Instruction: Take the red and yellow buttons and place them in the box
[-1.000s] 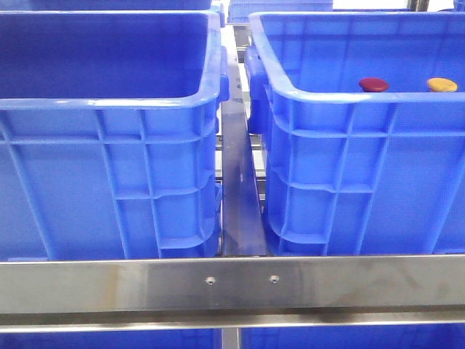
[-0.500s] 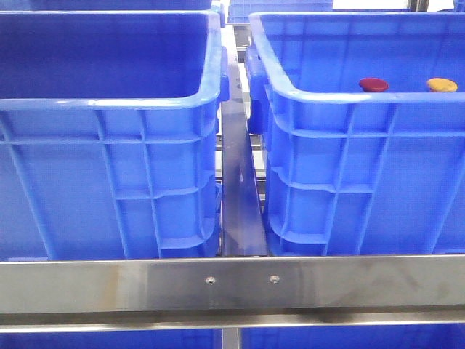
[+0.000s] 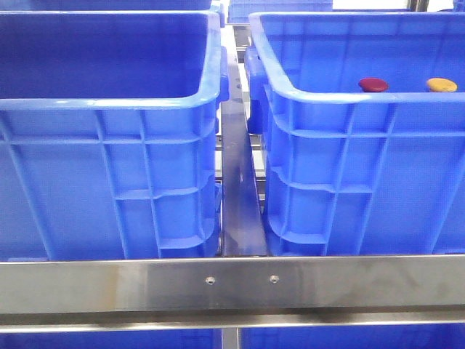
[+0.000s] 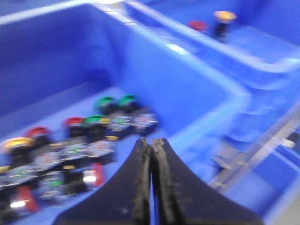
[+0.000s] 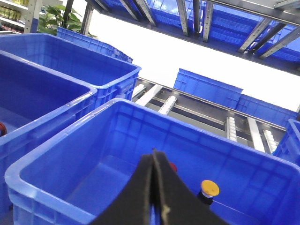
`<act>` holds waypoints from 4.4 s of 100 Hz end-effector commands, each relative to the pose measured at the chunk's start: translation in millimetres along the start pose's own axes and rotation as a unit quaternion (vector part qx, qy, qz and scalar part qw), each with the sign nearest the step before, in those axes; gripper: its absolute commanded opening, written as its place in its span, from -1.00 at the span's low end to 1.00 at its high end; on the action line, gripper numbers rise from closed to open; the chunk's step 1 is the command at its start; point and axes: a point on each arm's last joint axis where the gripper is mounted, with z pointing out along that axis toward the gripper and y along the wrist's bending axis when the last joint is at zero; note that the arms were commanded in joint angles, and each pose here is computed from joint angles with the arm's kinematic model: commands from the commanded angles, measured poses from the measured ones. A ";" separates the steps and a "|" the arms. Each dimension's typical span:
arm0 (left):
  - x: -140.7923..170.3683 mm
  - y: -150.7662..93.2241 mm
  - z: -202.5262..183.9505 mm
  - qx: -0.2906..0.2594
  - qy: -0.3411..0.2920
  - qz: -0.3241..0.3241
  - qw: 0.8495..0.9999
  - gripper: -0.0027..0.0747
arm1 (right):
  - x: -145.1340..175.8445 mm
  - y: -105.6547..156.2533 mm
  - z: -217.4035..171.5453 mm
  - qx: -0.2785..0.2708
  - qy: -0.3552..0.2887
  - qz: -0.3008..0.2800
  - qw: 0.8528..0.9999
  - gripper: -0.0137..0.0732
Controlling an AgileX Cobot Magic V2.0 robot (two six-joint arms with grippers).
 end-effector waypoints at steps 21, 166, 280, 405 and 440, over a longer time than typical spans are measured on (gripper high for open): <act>-11.8 28.4 -4.7 -0.118 -0.054 -0.014 0.991 -0.98 | -8.3 -4.7 0.3 0.020 -0.013 0.004 1.000 -0.84; 108.7 20.7 -64.5 -0.320 -0.077 -0.127 0.936 -0.98 | -7.9 -4.7 0.6 0.020 -0.012 0.005 1.000 -0.84; 108.7 20.7 -64.5 -0.320 -0.077 -0.127 0.936 -0.98 | 0.9 -7.7 2.3 0.041 -0.004 0.010 0.999 -0.84; 108.7 20.7 -64.5 -0.320 -0.077 -0.127 0.936 -0.98 | 89.9 -7.6 -5.2 0.139 -0.001 0.099 0.985 -0.84; 108.7 20.7 -64.5 -0.320 -0.077 -0.127 0.936 -0.98 | 91.4 -7.7 -5.3 0.141 0.008 0.099 0.985 -0.84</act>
